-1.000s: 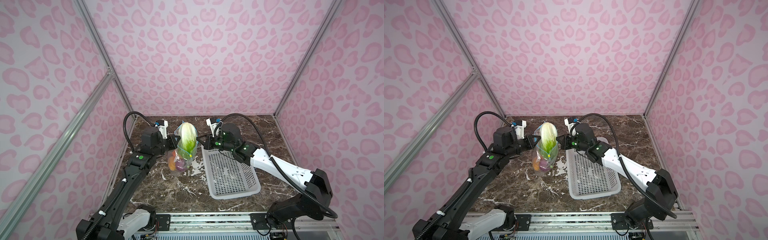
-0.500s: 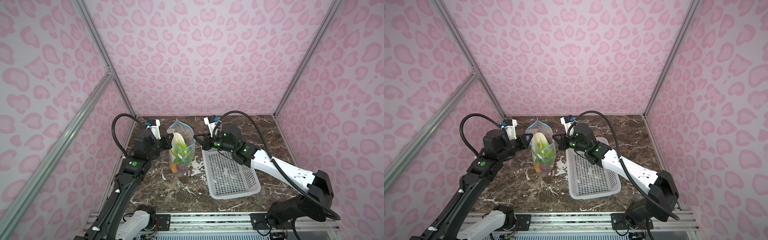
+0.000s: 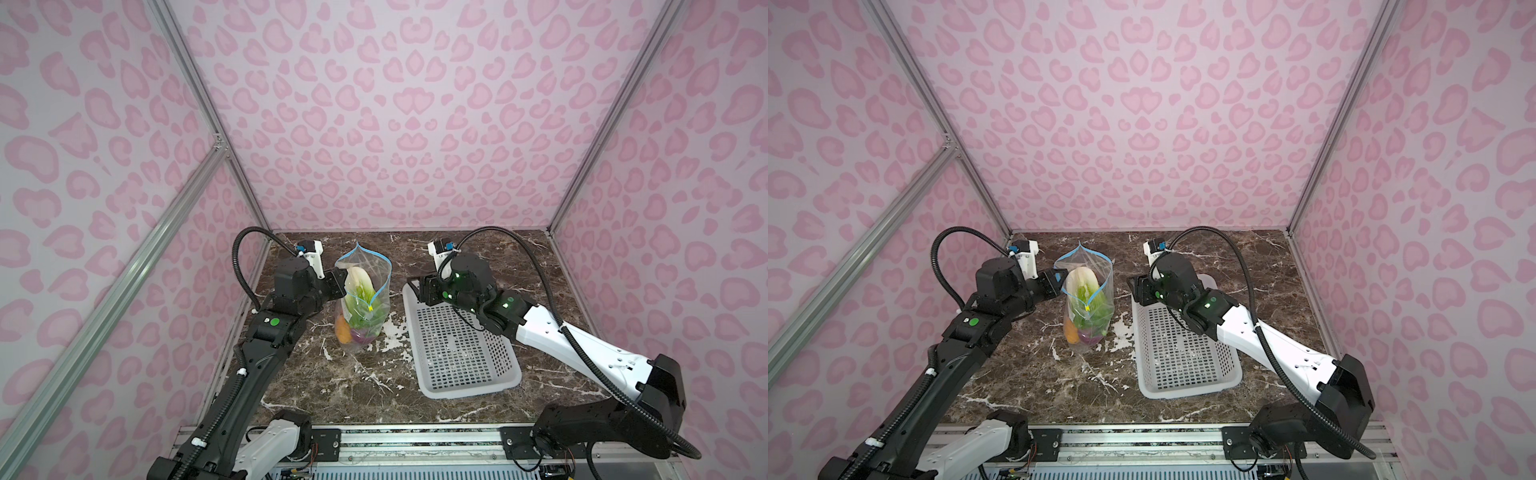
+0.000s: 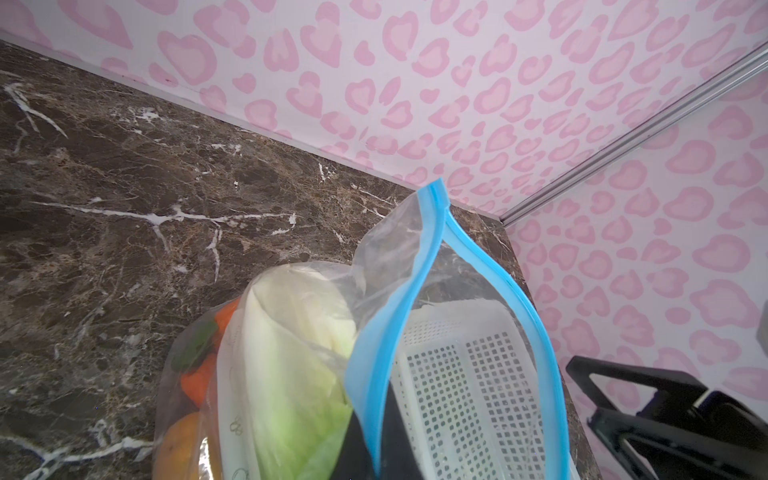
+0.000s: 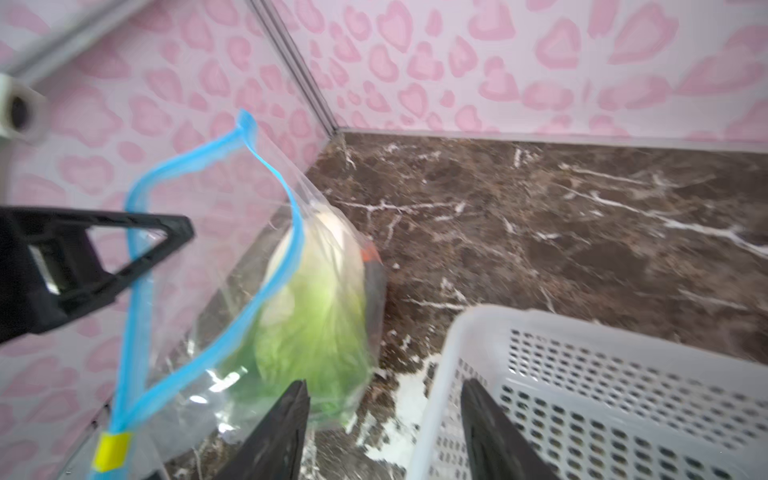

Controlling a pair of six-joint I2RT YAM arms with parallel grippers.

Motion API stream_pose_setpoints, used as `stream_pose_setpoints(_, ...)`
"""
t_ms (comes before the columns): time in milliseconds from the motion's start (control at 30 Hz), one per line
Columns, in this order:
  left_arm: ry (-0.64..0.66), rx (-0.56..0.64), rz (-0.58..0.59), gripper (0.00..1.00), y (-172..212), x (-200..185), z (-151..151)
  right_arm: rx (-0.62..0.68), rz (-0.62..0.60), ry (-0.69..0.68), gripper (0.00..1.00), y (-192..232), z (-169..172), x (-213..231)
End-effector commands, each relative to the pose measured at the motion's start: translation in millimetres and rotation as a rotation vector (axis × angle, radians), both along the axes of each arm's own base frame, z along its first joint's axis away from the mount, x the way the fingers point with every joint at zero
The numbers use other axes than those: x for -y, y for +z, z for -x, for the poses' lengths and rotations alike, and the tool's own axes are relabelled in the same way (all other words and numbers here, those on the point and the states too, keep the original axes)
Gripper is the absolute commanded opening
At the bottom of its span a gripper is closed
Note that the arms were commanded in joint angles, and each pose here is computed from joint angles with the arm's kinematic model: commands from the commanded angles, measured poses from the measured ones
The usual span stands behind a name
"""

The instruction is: Place the food in the zip-top bag and seal the zipper

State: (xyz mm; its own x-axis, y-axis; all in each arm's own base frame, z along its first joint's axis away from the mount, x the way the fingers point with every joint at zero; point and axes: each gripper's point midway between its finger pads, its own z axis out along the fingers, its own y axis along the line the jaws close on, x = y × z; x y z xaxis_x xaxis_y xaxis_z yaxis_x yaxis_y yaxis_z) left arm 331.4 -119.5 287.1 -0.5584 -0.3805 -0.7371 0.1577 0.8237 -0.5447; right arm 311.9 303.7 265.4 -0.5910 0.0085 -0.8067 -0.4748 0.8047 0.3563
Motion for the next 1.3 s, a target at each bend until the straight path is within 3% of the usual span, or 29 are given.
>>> stream_pose_setpoints(0, 0.012, 0.031, 0.003, 0.03, 5, -1, -6, -0.095, 0.189, -0.064, 0.6, -50, 14, 33)
stream_pose_setpoints(267, 0.019, 0.026, 0.008, 0.03, 4, -2, -5, -0.206, 0.314, 0.046, 0.62, -104, 56, 4)
stream_pose_setpoints(500, 0.02, 0.036, 0.012, 0.03, 8, -3, -3, -0.201, 0.488, -0.019, 0.64, -128, 47, 3)
stream_pose_setpoints(767, 0.017, 0.04, 0.017, 0.03, 10, -2, -2, -0.232, 0.604, -0.089, 0.36, -158, 35, 12)
stream_pose_setpoints(967, 0.018, 0.04, 0.02, 0.03, 10, -2, -2, -0.204, 0.687, -0.155, 0.2, -161, 14, 36)
stream_pose_setpoints(1267, 0.015, 0.041, 0.023, 0.03, 11, -2, -2, -0.229, 0.739, -0.251, 0.16, -178, -28, 94)
